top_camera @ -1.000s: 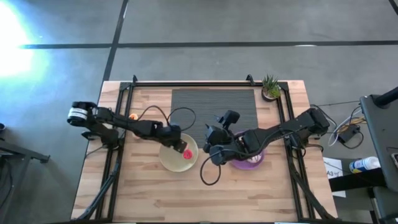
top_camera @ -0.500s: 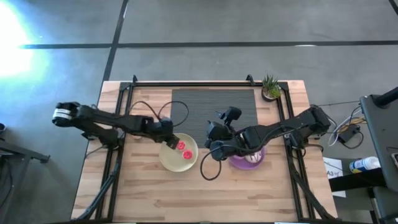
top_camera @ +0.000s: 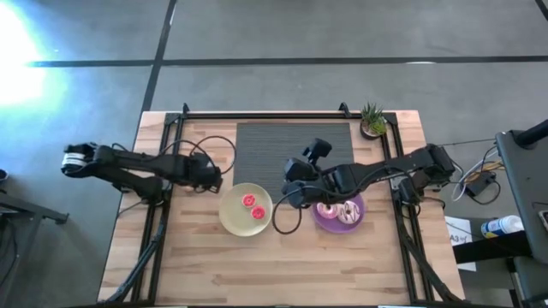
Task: Pick & Place donuts
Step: Put the small white donut on the white plate
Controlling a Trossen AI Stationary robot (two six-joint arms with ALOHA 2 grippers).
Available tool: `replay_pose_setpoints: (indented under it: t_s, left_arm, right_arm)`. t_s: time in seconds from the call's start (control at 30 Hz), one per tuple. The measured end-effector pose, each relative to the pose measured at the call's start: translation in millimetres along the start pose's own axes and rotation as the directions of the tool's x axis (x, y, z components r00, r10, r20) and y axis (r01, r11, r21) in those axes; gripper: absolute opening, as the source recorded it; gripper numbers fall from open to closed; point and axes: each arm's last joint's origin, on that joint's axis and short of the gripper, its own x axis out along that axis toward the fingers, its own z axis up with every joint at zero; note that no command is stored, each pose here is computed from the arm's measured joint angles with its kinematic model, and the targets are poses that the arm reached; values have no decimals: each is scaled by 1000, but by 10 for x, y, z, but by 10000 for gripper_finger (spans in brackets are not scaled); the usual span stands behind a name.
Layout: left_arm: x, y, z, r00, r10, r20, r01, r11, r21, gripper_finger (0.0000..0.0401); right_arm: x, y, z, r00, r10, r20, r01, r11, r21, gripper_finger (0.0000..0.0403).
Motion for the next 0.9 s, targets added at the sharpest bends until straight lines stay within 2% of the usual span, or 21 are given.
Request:
replay_pose_setpoints:
  t_s: [0.1, 0.17, 0.33, 0.53, 0.67, 0.9]
  left_arm:
    - [133, 124, 40, 997, 58, -42, -59, 998, -27, 164]
    - [209, 191, 74, 994, 58, -89, -61, 998, -23, 157]
    - [370, 294, 160, 988, -27, -154, 26, 1000, -7, 129]
    - [445, 367, 208, 983, -45, -176, 51, 998, 27, 103]
    - [505, 393, 167, 977, -62, -205, 72, 996, 43, 99]
    - [579, 369, 140, 970, -140, -200, 143, 990, -2, 98]
  right_arm:
    - [18, 2, 1, 999, 36, -11, -36, 999, 5, 226]
    - [21, 6, 1, 998, 57, -15, -57, 998, 8, 226]
    - [21, 11, -4, 998, 62, -17, -62, 998, 6, 226]
    - [21, 12, -6, 998, 62, -17, -62, 998, 5, 226]
    - [22, 13, -7, 998, 62, -18, -62, 998, 4, 226]
    - [24, 15, -8, 998, 61, -18, -61, 998, 4, 226]
